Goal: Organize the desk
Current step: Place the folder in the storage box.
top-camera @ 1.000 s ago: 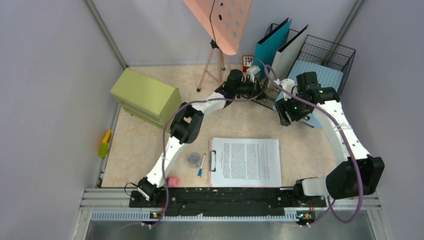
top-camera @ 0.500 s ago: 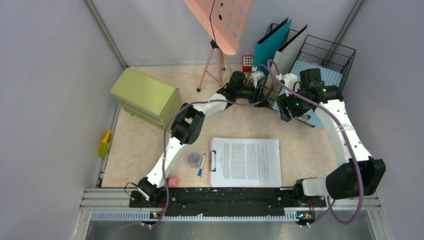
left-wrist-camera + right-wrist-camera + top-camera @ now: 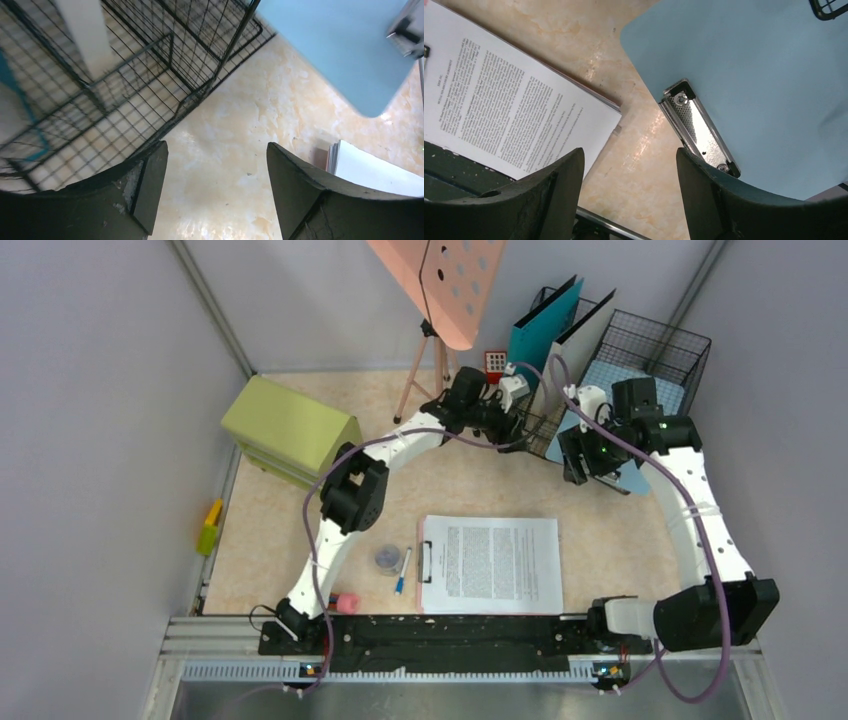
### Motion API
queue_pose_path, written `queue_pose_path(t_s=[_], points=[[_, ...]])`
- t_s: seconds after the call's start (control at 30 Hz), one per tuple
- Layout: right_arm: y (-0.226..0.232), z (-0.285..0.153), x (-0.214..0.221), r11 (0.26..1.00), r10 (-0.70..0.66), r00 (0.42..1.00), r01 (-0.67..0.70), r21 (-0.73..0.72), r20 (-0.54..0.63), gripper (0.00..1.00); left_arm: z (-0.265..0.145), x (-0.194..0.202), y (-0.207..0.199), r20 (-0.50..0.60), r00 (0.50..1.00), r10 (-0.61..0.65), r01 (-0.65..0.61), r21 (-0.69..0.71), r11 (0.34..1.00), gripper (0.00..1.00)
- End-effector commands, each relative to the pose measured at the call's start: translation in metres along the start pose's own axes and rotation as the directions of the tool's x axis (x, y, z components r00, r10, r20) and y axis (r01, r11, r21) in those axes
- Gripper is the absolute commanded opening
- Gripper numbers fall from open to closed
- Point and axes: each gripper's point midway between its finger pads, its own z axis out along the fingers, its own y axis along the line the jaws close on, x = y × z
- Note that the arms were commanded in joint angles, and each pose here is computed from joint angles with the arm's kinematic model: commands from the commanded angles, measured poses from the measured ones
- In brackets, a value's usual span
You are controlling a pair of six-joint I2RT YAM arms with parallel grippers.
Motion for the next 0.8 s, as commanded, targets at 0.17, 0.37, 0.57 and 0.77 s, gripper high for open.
queue_pose_path(t_s=[0.17, 0.37, 0.57, 0.77], points=[[-0.007, -0.06, -0.055, 0.998, 0.049, 0.961, -0.06, 0.035, 0.271, 0.67, -0.073, -0.077, -0.026, 0.019, 0.994, 0.105, -0.101, -0.168, 0.981, 0.76], [-0.041, -0.077, -0.075, 0.978, 0.049, 0.945, -0.111, 0.177, 0.322, 0.67, -0.087, -0.083, -0.06, 0.03, 0.997, -0.076, 0.079, -0.133, 0.988, 0.75], [-0.074, -0.068, -0.074, 0.955, -0.009, 0.975, -0.057, 0.291, 0.22, 0.67, -0.07, -0.071, -0.09, 0.054, 0.938, -0.343, 0.345, -0.027, 0.938, 0.74], [-0.103, -0.051, -0.065, 0.922, -0.086, 0.993, 0.049, 0.383, 0.081, 0.69, -0.048, -0.056, -0.102, 0.014, 0.957, -0.29, 0.29, -0.072, 0.954, 0.75]])
